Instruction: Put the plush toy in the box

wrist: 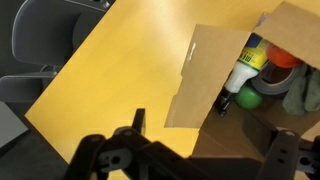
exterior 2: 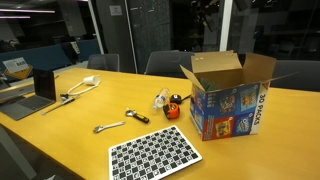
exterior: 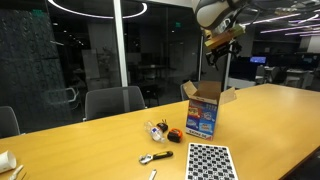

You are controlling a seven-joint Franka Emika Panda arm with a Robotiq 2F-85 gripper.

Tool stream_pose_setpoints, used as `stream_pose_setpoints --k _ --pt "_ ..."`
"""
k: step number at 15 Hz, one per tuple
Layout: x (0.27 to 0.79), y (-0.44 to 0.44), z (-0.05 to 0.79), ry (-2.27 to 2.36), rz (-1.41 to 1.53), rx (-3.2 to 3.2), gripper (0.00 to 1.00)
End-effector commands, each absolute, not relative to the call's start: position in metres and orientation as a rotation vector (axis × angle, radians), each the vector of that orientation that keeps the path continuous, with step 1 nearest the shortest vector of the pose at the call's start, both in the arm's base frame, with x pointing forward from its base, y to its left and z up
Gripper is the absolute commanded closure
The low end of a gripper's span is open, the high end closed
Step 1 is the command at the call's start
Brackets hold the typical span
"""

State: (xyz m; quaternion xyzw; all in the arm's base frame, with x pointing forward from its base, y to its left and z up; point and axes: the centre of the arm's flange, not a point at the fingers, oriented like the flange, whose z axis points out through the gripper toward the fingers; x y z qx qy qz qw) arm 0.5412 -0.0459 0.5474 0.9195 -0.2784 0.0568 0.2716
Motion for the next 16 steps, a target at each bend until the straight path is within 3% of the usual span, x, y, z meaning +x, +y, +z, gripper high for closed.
stream_pose_setpoints --k 1,9,16 --pt "0.456 -0.029 0.586 -0.613 0.198 2.662 0.0" --pt "0.336 -0.021 0.567 -0.324 0.22 3.026 0.0" --pt "0.322 -0.031 0.539 -0.196 0.112 3.125 0.0"
